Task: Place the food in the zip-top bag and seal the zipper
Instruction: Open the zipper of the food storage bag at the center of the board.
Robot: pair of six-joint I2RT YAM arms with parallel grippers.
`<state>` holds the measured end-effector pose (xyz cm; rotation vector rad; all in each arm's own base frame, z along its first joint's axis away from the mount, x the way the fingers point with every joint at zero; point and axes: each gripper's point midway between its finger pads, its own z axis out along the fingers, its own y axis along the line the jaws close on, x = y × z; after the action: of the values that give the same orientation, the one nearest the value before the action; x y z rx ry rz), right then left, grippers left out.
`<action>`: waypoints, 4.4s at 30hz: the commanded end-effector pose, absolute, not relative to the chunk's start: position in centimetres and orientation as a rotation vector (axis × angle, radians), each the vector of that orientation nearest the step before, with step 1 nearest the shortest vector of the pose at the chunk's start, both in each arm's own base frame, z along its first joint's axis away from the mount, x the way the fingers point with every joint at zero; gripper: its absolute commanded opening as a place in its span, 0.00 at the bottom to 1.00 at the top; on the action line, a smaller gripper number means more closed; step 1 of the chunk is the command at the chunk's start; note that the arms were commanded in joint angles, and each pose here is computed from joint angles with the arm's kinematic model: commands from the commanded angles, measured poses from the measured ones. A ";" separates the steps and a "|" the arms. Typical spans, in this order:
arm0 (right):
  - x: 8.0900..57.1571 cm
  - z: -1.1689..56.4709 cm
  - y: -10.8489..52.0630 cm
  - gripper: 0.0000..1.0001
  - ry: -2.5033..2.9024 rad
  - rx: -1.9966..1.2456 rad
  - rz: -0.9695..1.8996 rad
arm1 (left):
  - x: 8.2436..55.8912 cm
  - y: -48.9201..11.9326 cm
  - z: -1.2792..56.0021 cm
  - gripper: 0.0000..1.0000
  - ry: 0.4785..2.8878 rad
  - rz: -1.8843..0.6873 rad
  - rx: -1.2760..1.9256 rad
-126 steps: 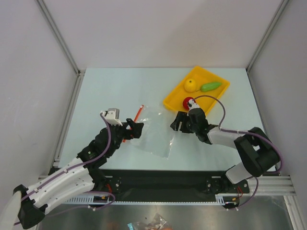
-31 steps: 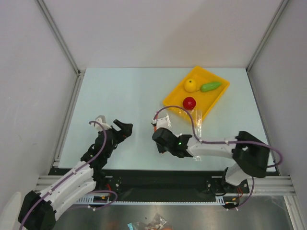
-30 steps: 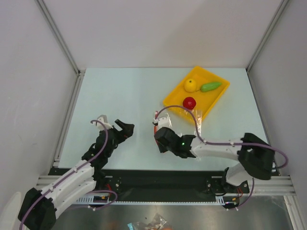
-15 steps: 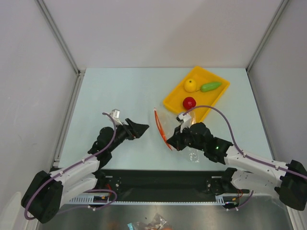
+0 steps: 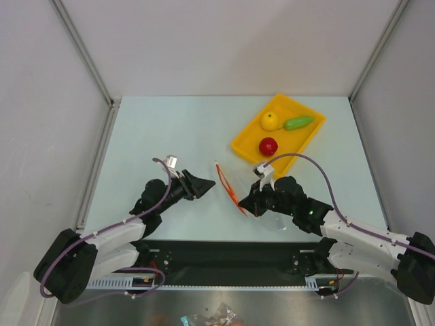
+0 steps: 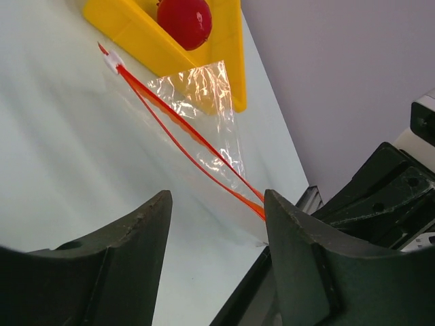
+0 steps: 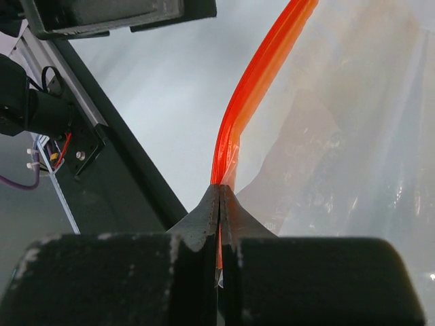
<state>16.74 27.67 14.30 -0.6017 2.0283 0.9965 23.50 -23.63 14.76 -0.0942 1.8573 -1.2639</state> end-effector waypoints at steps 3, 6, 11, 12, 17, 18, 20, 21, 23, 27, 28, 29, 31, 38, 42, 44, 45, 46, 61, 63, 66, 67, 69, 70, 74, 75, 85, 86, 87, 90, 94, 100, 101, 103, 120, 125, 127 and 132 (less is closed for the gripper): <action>17.3 16.0 27.8 0.00 1.942 -0.589 1.006 | 23.1 -25.1 15.8 0.60 1.839 -1.355 -0.053; 17.5 15.8 27.6 0.00 1.949 -0.584 0.992 | 23.5 -25.4 15.2 0.56 1.878 -1.337 -0.054; 17.5 15.7 27.6 0.00 1.950 -0.589 0.989 | 23.7 -25.6 14.5 0.56 1.909 -1.331 -0.061; 17.5 15.7 27.7 0.00 1.950 -0.590 0.991 | 23.8 -25.7 14.7 0.56 1.906 -1.332 -0.058; 17.3 15.3 27.8 0.00 1.959 -0.606 0.989 | 24.1 -26.0 14.8 0.59 1.919 -1.319 -0.036; 17.2 15.2 27.8 0.00 1.958 -0.609 0.989 | 24.3 -26.0 14.8 0.60 1.920 -1.311 -0.035; 17.2 15.3 27.9 0.00 1.956 -0.610 0.988 | 24.4 -26.1 14.6 0.59 1.929 -1.299 -0.036; 17.1 15.2 28.0 0.00 1.957 -0.615 0.988 | 24.5 -26.1 14.5 0.58 1.934 -1.296 -0.035; 17.1 15.2 27.9 0.00 1.957 -0.615 0.982 | 24.6 -26.2 14.0 0.57 1.954 -1.287 -0.040; 16.9 15.2 28.1 0.00 1.952 -0.628 0.985 | 25.2 -26.4 13.4 0.57 1.981 -1.268 -0.048; 16.8 15.3 28.2 0.00 1.951 -0.632 0.986 | 25.3 -26.5 13.2 0.56 1.987 -1.265 -0.048; 16.8 15.3 28.2 0.00 1.950 -0.634 0.985 | 25.4 -26.6 12.6 0.54 2.007 -1.259 -0.051; 16.7 15.3 28.3 0.00 1.950 -0.639 0.987 | 25.7 -27.0 12.7 0.53 2.009 -1.261 -0.046; 16.2 15.1 28.7 0.00 1.951 -0.670 0.988 | 26.3 -28.0 11.8 0.35 2.047 -1.254 -0.011; 15.9 14.8 28.9 0.05 1.953 -0.696 0.983 | 26.3 -28.3 11.9 0.16 2.038 -1.258 0.013; 15.8 14.8 28.9 0.15 1.952 -0.702 0.978 | 26.2 -28.4 12.3 0.00 2.022 -1.251 0.037; 15.8 14.6 28.8 0.29 1.959 -0.702 0.969 | 26.2 -28.2 12.4 0.00 2.017 -1.236 0.035; 16.1 14.5 28.7 0.34 1.960 -0.691 0.951 | 26.0 -28.2 13.0 0.00 1.998 -1.231 0.041; 18.2 18.4 30.9 0.52 1.948 -0.679 0.710 | 23.8 -27.5 18.1 0.00 1.814 -0.996 0.157; 18.8 19.4 31.4 0.51 1.933 -0.679 0.696 | 23.8 -27.4 18.3 0.00 1.807 -0.978 0.156; 19.5 19.6 31.9 0.51 1.936 -0.669 0.670 | 23.5 -27.6 18.4 0.00 1.805 -0.970 0.174; 19.7 19.2 32.1 0.52 1.943 -0.674 0.658 | 23.4 -27.6 18.6 0.00 1.798 -0.967 0.178; 20.0 19.5 32.5 0.50 1.940 -0.669 0.651 | 23.3 -27.7 18.7 0.00 1.796 -0.960 0.180; 20.4 19.4 32.4 0.50 1.946 -0.657 0.628 | 23.1 -27.7 18.8 0.00 1.795 -0.963 0.186; 21.1 18.4 32.6 0.43 1.962 -0.643 0.580 | 22.9 -27.6 19.0 0.00 1.790 -0.959 0.189; 21.1 18.2 32.7 0.43 1.964 -0.648 0.580 | 22.8 -27.6 19.0 0.00 1.788 -0.960 0.191; 20.2 17.6 34.4 0.53 1.951 -0.714 0.648 | 22.3 -27.7 19.5 0.00 1.774 -0.973 0.203; 20.1 17.6 34.5 0.54 1.944 -0.719 0.655 | 22.3 -27.6 19.4 0.00 1.777 -0.969 0.201; 19.7 17.6 34.8 0.55 1.938 -0.735 0.675 | 22.3 -27.6 19.3 0.00 1.780 -0.968 0.201; 19.6 17.9 34.6 0.58 1.925 -0.734 0.675 | 22.4 -27.6 19.1 0.00 1.788 -0.957 0.197; 19.9 18.8 34.6 0.59 1.892 -0.698 0.690 | 22.3 -27.6 19.2 0.00 1.786 -0.962 0.198; 21.3 17.6 33.2 0.41 1.944 -0.634 0.558 | 22.2 -27.5 19.5 0.00 1.775 -0.967 0.196; 21.6 17.6 33.1 0.41 1.945 -0.626 0.541 | 22.1 -27.5 19.6 0.00 1.774 -0.969 0.197; 21.9 17.4 32.9 0.40 1.956 -0.618 0.508 | 22.1 -27.4 19.6 0.00 1.776 -0.963 0.195; 21.2 17.3 33.2 0.58 1.962 -0.653 0.445 | 23.0 -26.2 19.0 0.00 1.861 -0.767 0.181; 20.4 17.2 34.5 0.66 1.939 -0.710 0.357 | 22.9 -26.5 19.0 0.00 1.865 -0.772 0.189; 20.8 16.3 34.5 0.65 1.961 -0.700 0.296 | 22.9 -26.3 19.1 0.00 1.865 -0.769 0.182; 22.1 16.8 33.3 0.55 1.956 -0.578 0.192 | 22.9 -25.9 19.3 0.00 1.858 -0.760 0.165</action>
<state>20.56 34.24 14.53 -0.7151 1.9947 0.2727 22.48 -25.41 16.17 0.1881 1.9338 -0.7243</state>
